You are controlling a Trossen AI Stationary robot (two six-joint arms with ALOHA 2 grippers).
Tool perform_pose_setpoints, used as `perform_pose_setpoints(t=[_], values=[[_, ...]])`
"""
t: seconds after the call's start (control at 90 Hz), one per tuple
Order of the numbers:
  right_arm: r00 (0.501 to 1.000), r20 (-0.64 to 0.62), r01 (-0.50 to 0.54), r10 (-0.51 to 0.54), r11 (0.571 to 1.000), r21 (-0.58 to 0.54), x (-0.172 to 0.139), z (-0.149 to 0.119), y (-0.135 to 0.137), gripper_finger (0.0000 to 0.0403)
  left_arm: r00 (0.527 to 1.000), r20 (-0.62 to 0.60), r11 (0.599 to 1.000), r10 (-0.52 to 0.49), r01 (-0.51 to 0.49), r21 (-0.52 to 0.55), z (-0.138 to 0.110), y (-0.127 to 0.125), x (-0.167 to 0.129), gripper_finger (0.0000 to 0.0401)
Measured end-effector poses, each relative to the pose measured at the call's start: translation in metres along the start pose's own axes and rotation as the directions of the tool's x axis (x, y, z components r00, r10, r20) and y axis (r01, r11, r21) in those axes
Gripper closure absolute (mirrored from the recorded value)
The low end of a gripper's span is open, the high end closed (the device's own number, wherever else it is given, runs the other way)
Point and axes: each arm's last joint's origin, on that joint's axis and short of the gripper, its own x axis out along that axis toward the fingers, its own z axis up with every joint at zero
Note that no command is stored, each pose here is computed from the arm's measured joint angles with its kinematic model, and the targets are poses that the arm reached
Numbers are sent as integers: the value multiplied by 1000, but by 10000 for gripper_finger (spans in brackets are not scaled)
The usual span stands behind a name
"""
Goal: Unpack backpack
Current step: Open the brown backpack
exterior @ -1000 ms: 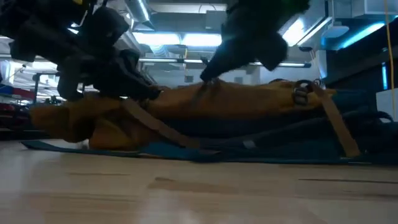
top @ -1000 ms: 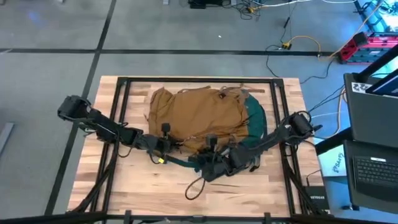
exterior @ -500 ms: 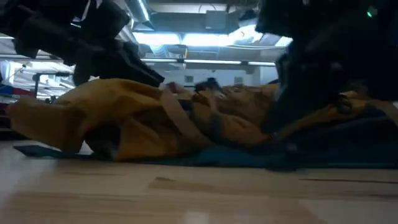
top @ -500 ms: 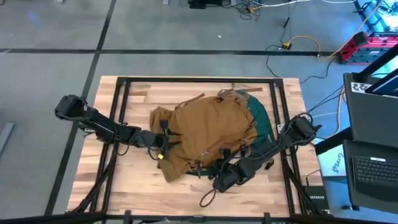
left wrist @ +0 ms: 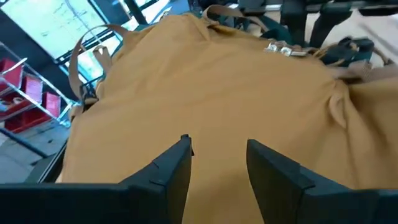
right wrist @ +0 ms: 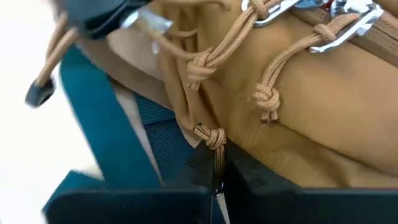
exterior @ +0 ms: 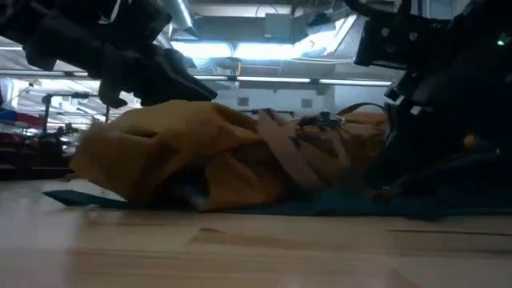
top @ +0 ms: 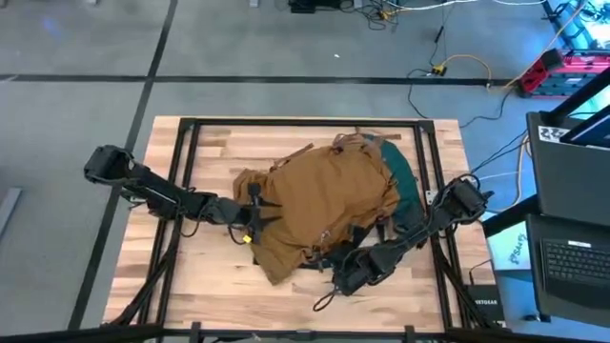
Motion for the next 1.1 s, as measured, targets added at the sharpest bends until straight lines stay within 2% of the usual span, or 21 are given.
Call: perform_pose_setpoints(t=[0.544, 0.9, 0.978, 1.1], values=[[999, -19, 48, -47, 999, 23, -5, -10, 0, 403, 998, -44, 999, 34, -34, 3, -6, 9, 4, 262], [999, -13, 46, -46, 998, 44, -7, -13, 3, 403, 998, -58, 1000, 12, -13, -16, -8, 9, 4, 262], [999, -12, 45, -45, 998, 47, -7, -13, 3, 403, 999, -39, 999, -32, 31, -32, -7, 8, 4, 262], [999, -8, 47, -47, 998, 48, -7, -12, 3, 403, 980, 90, 981, -180, 185, -60, 2, 4, 4, 262]])
